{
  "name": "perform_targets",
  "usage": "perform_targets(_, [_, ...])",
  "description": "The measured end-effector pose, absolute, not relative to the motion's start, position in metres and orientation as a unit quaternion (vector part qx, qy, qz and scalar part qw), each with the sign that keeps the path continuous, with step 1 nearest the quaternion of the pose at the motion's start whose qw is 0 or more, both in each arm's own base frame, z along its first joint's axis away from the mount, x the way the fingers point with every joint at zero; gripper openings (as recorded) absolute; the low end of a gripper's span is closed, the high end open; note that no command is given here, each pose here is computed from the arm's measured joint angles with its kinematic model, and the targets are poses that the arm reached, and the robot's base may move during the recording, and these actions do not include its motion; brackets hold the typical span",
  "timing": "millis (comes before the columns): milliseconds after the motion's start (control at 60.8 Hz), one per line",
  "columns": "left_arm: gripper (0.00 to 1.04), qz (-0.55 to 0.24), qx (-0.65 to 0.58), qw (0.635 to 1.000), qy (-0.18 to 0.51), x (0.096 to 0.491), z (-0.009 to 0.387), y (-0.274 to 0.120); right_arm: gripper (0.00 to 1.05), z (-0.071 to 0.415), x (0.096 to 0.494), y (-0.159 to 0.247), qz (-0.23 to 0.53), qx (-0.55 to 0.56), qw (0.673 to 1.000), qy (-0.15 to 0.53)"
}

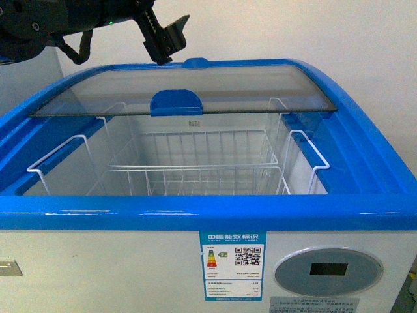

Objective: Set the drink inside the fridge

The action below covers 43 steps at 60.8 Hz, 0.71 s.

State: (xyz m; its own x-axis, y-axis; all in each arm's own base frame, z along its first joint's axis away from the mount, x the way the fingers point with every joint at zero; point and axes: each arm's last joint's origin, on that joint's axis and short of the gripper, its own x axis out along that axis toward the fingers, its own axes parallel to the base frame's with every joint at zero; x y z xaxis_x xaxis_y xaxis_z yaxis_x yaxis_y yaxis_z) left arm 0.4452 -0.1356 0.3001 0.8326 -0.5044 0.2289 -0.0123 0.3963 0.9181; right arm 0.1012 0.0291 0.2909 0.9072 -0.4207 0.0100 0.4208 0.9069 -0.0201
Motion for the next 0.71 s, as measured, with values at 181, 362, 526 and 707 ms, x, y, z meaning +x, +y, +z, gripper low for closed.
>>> perform_targets(181, [0.97, -0.15, 0.406, 0.891, -0.133, 0.416, 0.296, -0.118, 0.36, 0.291, 0.101, 0.029, -0.214, -0.011, 0.977, -0.003])
perform_targets(362, [0.97, -0.171, 0.241, 0.955, -0.024, 0.366, 0.302, -0.092, 0.36, 0.291, 0.101, 0.029, -0.214, -0.011, 0.977, -0.003])
perform_targets(526, [0.97, -0.211, 0.07, 0.969, 0.104, 0.272, 0.28, -0.062, 0.36, 0.291, 0.101, 0.029, -0.213, -0.011, 0.977, -0.003])
perform_targets(707, [0.97, -0.208, -0.051, 0.96, 0.181, 0.195, 0.245, -0.036, 0.36, 0.291, 0.101, 0.029, -0.214, -0.011, 0.977, -0.003])
